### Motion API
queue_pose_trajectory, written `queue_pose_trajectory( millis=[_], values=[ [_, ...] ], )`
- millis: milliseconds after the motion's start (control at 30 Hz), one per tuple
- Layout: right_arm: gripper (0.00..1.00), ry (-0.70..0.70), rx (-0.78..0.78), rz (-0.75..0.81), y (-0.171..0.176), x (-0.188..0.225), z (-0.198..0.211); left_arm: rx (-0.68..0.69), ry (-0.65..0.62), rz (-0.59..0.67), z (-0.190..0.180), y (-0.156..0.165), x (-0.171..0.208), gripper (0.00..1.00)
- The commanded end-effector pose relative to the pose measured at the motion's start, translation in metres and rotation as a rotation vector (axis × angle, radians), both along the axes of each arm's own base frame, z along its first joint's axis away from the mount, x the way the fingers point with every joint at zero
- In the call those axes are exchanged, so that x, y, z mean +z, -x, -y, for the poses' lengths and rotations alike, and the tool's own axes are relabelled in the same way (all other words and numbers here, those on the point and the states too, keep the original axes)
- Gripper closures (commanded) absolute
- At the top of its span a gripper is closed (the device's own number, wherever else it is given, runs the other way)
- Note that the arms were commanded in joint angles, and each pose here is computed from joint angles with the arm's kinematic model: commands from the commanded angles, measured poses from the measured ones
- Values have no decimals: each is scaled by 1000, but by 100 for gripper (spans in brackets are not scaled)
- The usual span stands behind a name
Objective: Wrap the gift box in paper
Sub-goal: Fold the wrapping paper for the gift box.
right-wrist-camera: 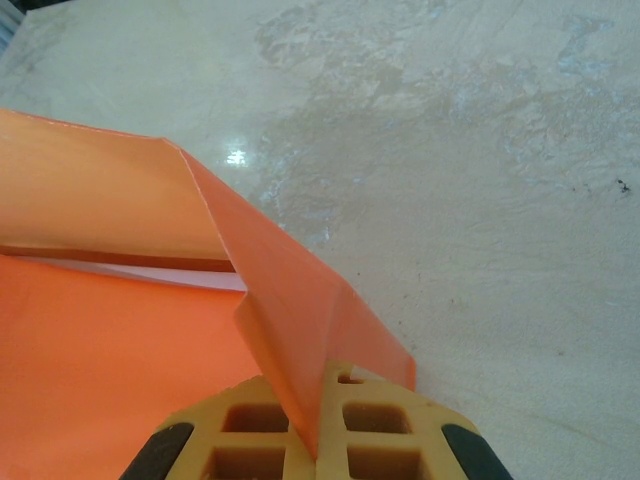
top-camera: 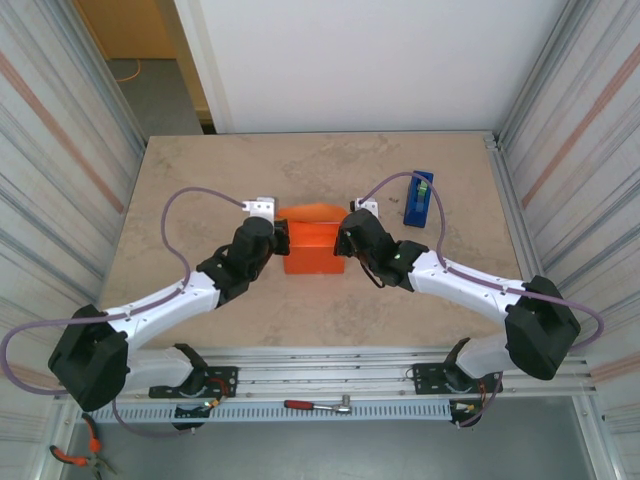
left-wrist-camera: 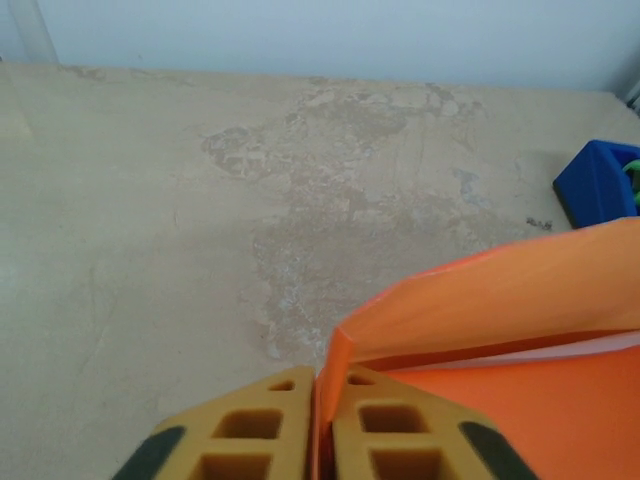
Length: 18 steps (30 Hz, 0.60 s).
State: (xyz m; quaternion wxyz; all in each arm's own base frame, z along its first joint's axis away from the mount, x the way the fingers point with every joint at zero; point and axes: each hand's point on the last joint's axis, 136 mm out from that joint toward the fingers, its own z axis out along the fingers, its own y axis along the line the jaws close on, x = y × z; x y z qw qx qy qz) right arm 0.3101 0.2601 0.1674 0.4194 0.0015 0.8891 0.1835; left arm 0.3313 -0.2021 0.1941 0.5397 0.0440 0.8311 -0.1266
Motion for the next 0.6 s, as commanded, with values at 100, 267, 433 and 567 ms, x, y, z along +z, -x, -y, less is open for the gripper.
queue_pose_trajectory(
  millis=[100, 267, 433, 567],
  values=[
    [100, 107, 14, -116, 17, -36, 10, 6, -27, 66, 4, -10, 25, 67],
    [100, 111, 6, -121, 17, -36, 11, -27, -33, 86, 11, -13, 33, 100],
    [100, 109, -5, -119, 17, -35, 13, -37, -33, 95, 12, -12, 40, 72],
    [100, 110, -12, -118, 18, -36, 16, -50, -37, 96, 12, -13, 45, 71]
  ],
)
